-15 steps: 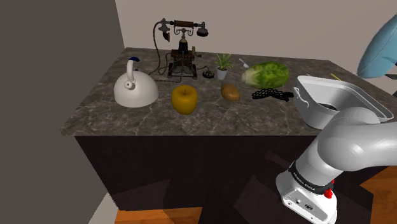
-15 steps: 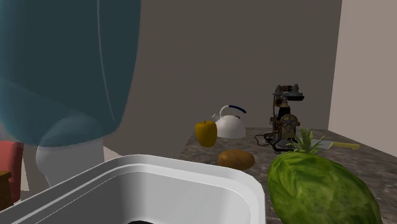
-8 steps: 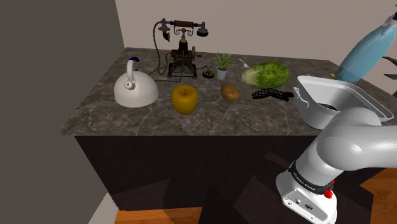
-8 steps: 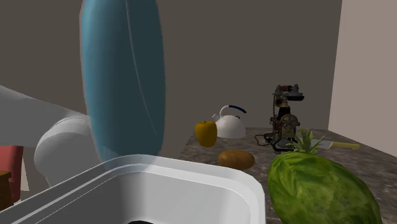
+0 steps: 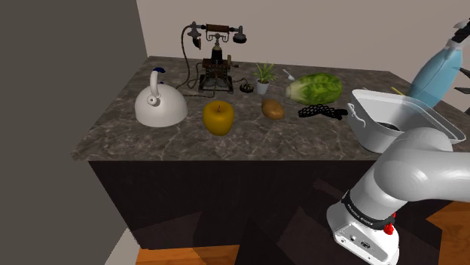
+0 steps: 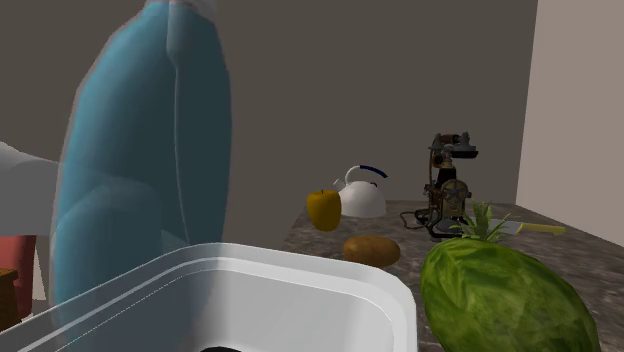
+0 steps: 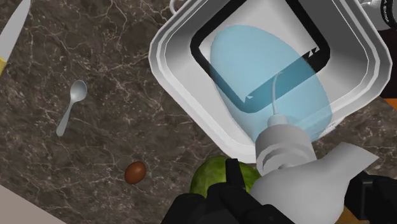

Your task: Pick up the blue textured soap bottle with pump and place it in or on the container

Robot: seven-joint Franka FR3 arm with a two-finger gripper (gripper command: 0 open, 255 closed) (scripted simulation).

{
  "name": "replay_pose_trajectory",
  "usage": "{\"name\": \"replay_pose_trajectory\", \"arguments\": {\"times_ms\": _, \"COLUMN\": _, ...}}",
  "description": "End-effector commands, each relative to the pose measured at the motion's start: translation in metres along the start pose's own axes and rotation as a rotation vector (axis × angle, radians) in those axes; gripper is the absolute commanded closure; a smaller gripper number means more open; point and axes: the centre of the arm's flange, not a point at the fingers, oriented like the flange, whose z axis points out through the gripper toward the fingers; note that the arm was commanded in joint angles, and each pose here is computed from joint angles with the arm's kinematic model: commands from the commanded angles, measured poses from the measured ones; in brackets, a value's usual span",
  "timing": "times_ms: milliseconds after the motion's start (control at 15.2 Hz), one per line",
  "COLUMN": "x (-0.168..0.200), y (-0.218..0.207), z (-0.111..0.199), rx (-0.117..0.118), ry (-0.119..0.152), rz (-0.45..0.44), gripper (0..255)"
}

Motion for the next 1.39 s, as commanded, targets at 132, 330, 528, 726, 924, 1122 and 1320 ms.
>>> {"name": "replay_pose_trajectory", "arguments": {"times_ms": 132, "x": -0.002, "y": -0.002, "z": 0.010, "rx": 0.000, "ry": 0.001, "rz": 0.000, "gripper": 255}}
{"name": "replay_pose_trajectory", "arguments": {"times_ms": 330, "x": -0.002, "y": -0.002, "z": 0.010, "rx": 0.000, "ry": 0.001, "rz": 0.000, "gripper": 255}}
{"name": "replay_pose_trajectory", "arguments": {"times_ms": 528, "x": -0.002, "y": -0.002, "z": 0.010, "rx": 0.000, "ry": 0.001, "rz": 0.000, "gripper": 255}}
{"name": "replay_pose_trajectory", "arguments": {"times_ms": 726, "x": -0.002, "y": -0.002, "z": 0.010, "rx": 0.000, "ry": 0.001, "rz": 0.000, "gripper": 0}}
{"name": "replay_pose_trajectory", "arguments": {"times_ms": 924, "x": -0.002, "y": -0.002, "z": 0.010, "rx": 0.000, "ry": 0.000, "rz": 0.000, "gripper": 0}}
{"name": "replay_pose_trajectory", "arguments": {"times_ms": 1122, "x": -0.002, "y": -0.002, "z": -0.030, "rx": 0.000, "ry": 0.001, "rz": 0.000, "gripper": 0}}
{"name": "replay_pose_trajectory", "arguments": {"times_ms": 1320, "x": -0.002, "y": -0.002, "z": -0.040, "rx": 0.000, "ry": 0.001, "rz": 0.000, "gripper": 0}}
